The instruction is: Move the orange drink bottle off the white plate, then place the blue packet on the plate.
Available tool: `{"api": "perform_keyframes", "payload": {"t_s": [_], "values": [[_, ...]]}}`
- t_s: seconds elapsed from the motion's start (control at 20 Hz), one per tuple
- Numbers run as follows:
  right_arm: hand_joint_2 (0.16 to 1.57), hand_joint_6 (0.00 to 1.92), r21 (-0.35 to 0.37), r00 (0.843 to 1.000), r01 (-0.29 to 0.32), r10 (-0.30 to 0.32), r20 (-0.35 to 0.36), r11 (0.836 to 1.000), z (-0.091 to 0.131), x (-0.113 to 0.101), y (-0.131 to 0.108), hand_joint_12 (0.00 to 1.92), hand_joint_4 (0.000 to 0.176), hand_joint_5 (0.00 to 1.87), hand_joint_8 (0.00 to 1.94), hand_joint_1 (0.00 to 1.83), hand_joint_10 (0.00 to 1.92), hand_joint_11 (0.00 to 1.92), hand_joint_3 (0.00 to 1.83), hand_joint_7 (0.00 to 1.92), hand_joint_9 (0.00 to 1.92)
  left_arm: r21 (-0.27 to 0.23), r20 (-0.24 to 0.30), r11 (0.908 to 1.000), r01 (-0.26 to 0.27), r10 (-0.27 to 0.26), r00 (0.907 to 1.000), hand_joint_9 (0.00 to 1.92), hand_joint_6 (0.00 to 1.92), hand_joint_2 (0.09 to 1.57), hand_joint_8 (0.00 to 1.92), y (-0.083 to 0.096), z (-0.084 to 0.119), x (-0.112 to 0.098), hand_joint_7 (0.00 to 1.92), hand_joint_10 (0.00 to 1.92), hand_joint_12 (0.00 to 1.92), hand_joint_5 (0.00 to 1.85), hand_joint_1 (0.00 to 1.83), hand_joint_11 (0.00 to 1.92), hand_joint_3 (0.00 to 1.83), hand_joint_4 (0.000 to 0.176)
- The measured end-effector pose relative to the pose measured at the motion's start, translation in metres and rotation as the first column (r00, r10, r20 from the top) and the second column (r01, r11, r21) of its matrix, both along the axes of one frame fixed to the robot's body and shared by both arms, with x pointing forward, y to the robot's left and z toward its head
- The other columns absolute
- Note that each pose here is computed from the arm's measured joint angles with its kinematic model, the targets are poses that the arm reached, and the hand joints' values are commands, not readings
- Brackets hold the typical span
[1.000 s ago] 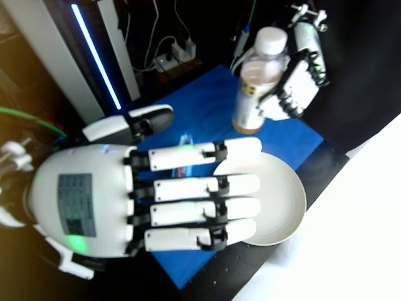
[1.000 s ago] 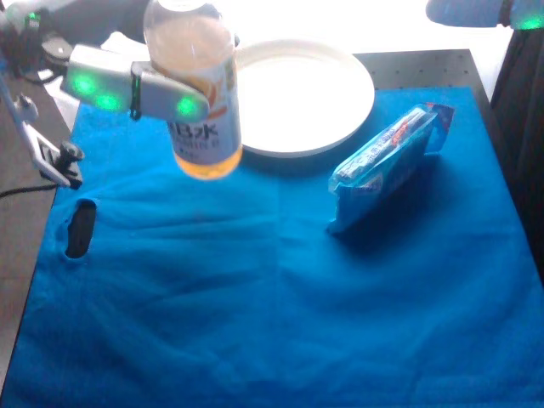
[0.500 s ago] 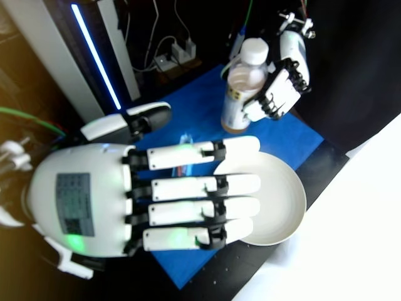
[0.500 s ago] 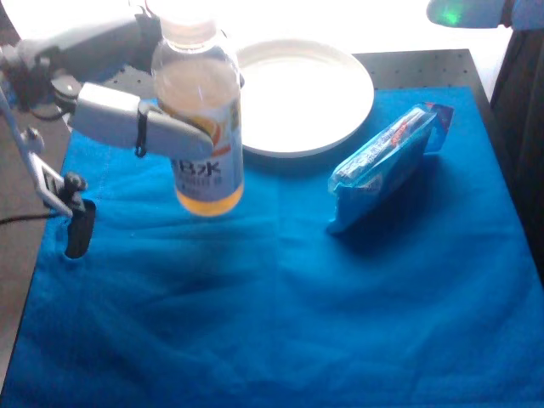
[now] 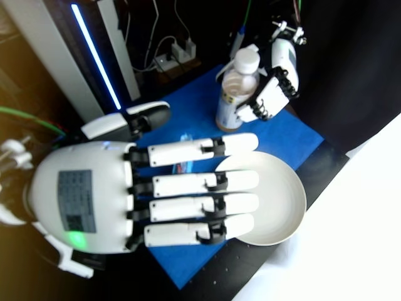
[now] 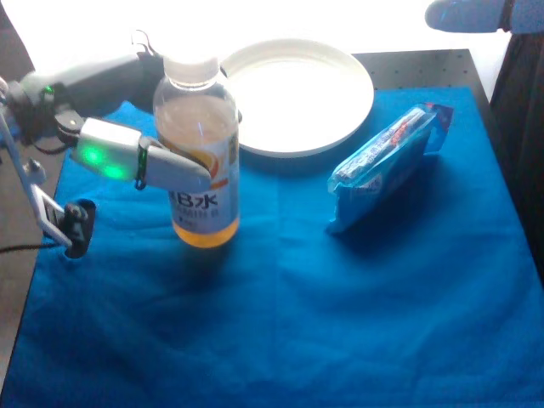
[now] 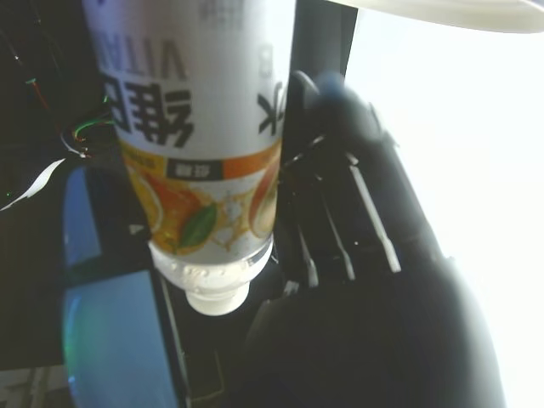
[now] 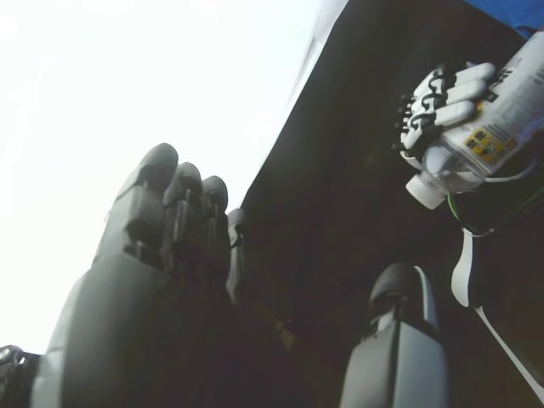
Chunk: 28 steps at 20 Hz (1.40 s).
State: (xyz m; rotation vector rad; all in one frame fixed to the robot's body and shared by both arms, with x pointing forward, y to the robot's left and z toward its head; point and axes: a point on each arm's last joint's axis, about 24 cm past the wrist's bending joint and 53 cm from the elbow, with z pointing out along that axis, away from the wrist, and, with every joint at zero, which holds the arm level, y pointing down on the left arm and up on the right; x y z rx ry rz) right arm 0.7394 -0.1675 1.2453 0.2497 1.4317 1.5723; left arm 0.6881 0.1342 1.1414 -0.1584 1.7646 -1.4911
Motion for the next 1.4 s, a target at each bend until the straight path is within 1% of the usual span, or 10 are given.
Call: {"api": "perform_keyframes", "payload": {"t_s": [0.5, 0.6, 0.65, 0.85, 0.9, 1.0, 1.1, 1.15, 1.3, 1.4], "values": [[0.84, 0.00, -0.009, 1.000, -0.005, 0.005, 0.002, 1.000, -0.001, -0.001, 0.001, 0.46, 0.089, 0.18, 0.00, 0.61, 0.00, 0.00, 0.00, 0.29, 0.19, -0.013, -0.021, 0.9999, 0.002, -0.002, 0.9998, 1.07, 1.03, 1.15, 1.16, -0.002, -0.008, -0.003, 0.96, 0.27, 1.23, 0.86, 1.22, 0.61, 0.00, 0.000], [0.83, 0.00, -0.009, 1.000, -0.005, 0.005, 0.002, 1.000, -0.001, -0.001, 0.001, 0.45, 0.095, 0.18, 0.00, 0.61, 0.00, 0.00, 0.00, 0.29, 0.19, -0.020, -0.029, 0.9998, -0.002, 0.001, 0.9996, 0.93, 1.12, 1.17, 1.23, -0.001, -0.010, -0.003, 0.88, 1.17, 1.60, 0.84, 1.23, 0.69, 0.00, 0.000], [0.84, 0.00, -0.009, 1.000, -0.005, 0.005, 0.002, 1.000, -0.001, -0.001, 0.001, 0.43, 0.098, 0.18, 0.00, 0.61, 0.00, 0.00, 0.00, 0.29, 0.19, -0.026, -0.033, 0.9997, -0.002, 0.001, 0.9995, 0.83, 1.01, 1.18, 1.33, -0.001, -0.010, -0.003, 0.90, 1.20, 1.58, 0.81, 1.23, 0.62, 0.00, 0.000], [0.84, 0.00, -0.012, 1.000, -0.006, 0.006, 0.003, 1.000, -0.001, -0.001, 0.002, 0.36, 0.107, 0.19, 0.00, 0.62, 0.00, 0.00, 0.00, 0.29, 0.17, -0.032, -0.038, 0.9995, 0.002, -0.003, 0.9993, 0.85, 1.35, 1.21, 1.20, -0.003, -0.011, -0.004, 0.84, 0.30, 1.05, 0.74, 1.16, 0.48, 0.00, 0.016], [0.84, 0.00, -0.011, 1.000, -0.006, 0.006, 0.003, 1.000, -0.001, -0.001, 0.002, 0.38, 0.098, 0.19, 0.00, 0.61, 0.00, 0.00, 0.00, 0.27, 0.17, -0.031, -0.038, 0.9995, 0.003, -0.004, 0.9993, 0.83, 1.34, 1.23, 0.49, -0.003, -0.011, -0.004, 0.76, 0.16, 0.90, 0.74, 1.07, 0.46, 0.00, 0.000], [0.85, 0.00, -0.012, 1.000, -0.007, 0.007, 0.003, 1.000, -0.001, -0.001, 0.002, 0.40, 0.089, 0.18, 0.00, 0.61, 0.00, 0.00, 0.00, 0.27, 0.18, -0.030, -0.039, 0.9995, 0.005, -0.007, 0.9992, 0.73, 0.20, 1.08, 0.06, -0.004, -0.011, -0.005, 0.72, 0.03, 0.77, 0.59, 0.88, 0.34, 0.00, 0.000], [0.86, 0.00, -0.012, 1.000, -0.007, 0.007, 0.003, 1.000, -0.001, -0.001, 0.002, 0.39, 0.088, 0.16, 0.00, 0.61, 0.00, 0.00, 0.00, 0.28, 0.18, -0.025, -0.039, 0.9996, 0.012, -0.013, 0.9991, 0.53, 0.01, 0.95, 0.00, -0.004, -0.011, -0.008, 0.53, 0.00, 0.77, 0.43, 0.80, 0.13, 0.00, 0.000], [0.86, 0.00, -0.012, 1.000, -0.007, 0.007, 0.003, 1.000, -0.001, -0.001, 0.002, 0.39, 0.089, 0.16, 0.00, 0.61, 0.00, 0.00, 0.00, 0.28, 0.18, -0.018, -0.039, 0.9997, 0.013, -0.014, 0.9992, 0.44, 0.00, 0.92, 0.00, -0.003, -0.012, -0.009, 0.43, 0.00, 0.76, 0.34, 0.73, 0.06, 0.00, 0.013], [0.83, 0.00, -0.024, 1.000, -0.012, 0.012, 0.005, 1.000, -0.003, -0.002, 0.003, 0.23, 0.134, 0.07, 0.00, 0.58, 0.00, 0.00, 0.00, 0.19, 0.09, 0.030, -0.035, 0.9993, 0.021, -0.020, 0.9992, 0.02, 0.00, 0.79, 0.00, 0.002, -0.014, -0.013, 0.02, 0.00, 0.07, 0.02, 0.61, 0.00, 0.00, 0.150], [0.79, 0.00, -0.024, 1.000, -0.014, 0.014, 0.005, 1.000, -0.003, -0.003, 0.004, 0.13, 0.171, 0.03, 0.00, 0.60, 0.00, 0.00, 0.00, 0.15, 0.05, 0.040, -0.036, 0.9991, 0.012, -0.011, 0.9993, 0.00, 0.00, 0.78, 0.00, 0.008, -0.012, -0.013, 0.00, 0.00, 0.00, 0.00, 0.52, 0.00, 0.00, 0.175]]}}
